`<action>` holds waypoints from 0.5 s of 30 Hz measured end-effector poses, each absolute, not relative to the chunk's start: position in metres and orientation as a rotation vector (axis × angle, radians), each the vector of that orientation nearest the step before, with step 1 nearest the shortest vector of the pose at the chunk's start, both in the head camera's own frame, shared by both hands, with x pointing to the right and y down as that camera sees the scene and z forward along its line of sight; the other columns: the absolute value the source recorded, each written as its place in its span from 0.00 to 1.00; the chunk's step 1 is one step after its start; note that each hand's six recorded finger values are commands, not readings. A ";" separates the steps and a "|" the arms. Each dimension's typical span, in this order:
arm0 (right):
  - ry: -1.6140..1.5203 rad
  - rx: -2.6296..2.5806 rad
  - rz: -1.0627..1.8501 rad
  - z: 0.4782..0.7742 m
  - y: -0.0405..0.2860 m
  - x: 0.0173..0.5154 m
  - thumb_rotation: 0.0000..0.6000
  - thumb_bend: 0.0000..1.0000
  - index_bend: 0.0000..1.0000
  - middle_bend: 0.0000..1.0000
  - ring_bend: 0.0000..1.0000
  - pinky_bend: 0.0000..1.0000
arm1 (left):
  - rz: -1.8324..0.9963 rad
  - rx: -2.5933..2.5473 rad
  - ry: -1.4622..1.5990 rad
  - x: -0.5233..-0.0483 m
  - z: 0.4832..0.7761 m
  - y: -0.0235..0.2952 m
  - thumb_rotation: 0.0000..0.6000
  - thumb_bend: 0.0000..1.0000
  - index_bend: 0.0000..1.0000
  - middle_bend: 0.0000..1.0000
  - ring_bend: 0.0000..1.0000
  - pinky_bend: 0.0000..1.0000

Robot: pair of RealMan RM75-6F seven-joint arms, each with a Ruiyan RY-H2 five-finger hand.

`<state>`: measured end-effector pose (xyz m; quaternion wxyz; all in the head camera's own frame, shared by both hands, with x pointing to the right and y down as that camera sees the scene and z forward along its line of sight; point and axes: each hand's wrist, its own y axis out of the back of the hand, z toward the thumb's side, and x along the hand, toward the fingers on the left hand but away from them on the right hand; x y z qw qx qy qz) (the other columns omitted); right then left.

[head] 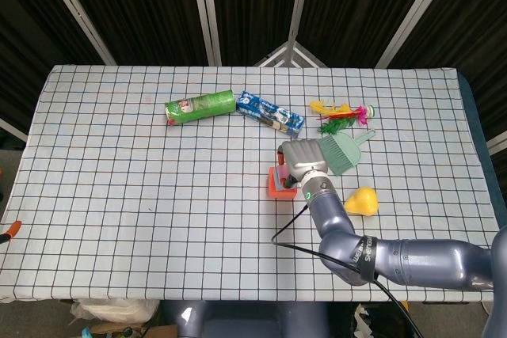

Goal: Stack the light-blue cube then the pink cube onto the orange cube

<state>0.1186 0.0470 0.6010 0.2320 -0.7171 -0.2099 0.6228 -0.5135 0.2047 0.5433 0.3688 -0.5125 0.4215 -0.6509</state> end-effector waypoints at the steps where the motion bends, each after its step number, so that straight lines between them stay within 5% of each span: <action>1: -0.576 -1.971 1.711 0.601 0.047 0.118 1.00 0.48 0.57 0.97 0.91 0.67 | -1.671 -1.316 1.081 -0.513 0.543 0.205 1.00 0.24 0.03 0.00 0.00 0.05; 15: -0.576 -1.977 1.706 0.600 0.048 0.116 1.00 0.48 0.57 0.97 0.91 0.67 | -1.672 -1.312 1.088 -0.515 0.542 0.205 1.00 0.24 0.03 0.00 0.00 0.05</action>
